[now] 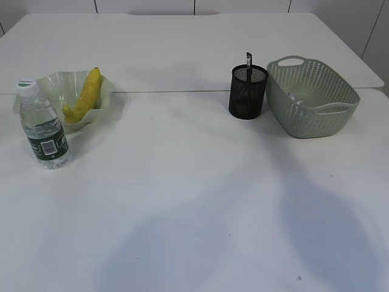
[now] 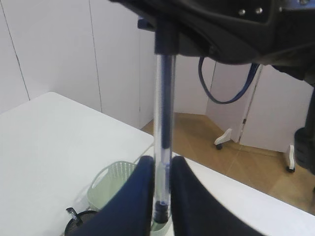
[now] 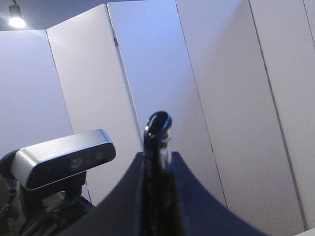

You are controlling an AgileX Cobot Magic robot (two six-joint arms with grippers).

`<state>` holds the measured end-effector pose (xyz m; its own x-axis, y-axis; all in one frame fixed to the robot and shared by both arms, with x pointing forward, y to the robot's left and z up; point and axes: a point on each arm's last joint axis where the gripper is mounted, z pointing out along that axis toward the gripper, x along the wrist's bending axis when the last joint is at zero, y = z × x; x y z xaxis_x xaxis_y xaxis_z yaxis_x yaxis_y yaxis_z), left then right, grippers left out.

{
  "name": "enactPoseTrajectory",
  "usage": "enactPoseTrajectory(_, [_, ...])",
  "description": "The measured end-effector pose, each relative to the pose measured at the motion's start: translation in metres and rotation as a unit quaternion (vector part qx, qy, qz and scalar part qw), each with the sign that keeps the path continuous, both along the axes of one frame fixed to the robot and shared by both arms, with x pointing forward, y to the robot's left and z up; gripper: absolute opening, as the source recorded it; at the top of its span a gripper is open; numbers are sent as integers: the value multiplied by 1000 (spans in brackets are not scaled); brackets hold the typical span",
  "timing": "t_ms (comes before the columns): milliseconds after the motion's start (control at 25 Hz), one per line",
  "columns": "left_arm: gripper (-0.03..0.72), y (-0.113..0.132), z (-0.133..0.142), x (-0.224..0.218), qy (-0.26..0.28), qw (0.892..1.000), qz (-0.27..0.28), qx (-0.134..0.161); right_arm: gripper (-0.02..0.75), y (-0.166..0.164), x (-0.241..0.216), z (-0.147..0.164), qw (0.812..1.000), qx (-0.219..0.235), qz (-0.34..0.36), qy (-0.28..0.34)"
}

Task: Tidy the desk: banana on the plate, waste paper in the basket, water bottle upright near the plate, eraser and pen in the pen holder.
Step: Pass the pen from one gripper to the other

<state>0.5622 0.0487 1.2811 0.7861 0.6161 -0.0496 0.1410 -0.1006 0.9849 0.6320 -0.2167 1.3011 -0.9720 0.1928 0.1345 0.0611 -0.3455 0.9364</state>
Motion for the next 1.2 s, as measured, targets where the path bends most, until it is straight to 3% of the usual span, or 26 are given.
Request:
enactPoseTrajectory(160, [60,0,0,0,0,1000,0,0,72,0,0,0,1000,0,-1,0])
enactPoseTrajectory(400, [166,0,2,1,-6,1000,4,-7,72,0,0,0,1000,0,0,0])
enactPoseTrajectory(760, [260,1,3,2,-12,1000,9,-11,71,0,1,-2,1000,-11,-9,-7])
enactPoseTrajectory(1040, [323,2,5,3,-26,999,19,-14,71,-2,17,-11,990,-79,-112,-42])
enactPoseTrajectory(1200, [327,5,4,6,-47,998,36,11,71,-6,26,-16,973,-126,-178,-71])
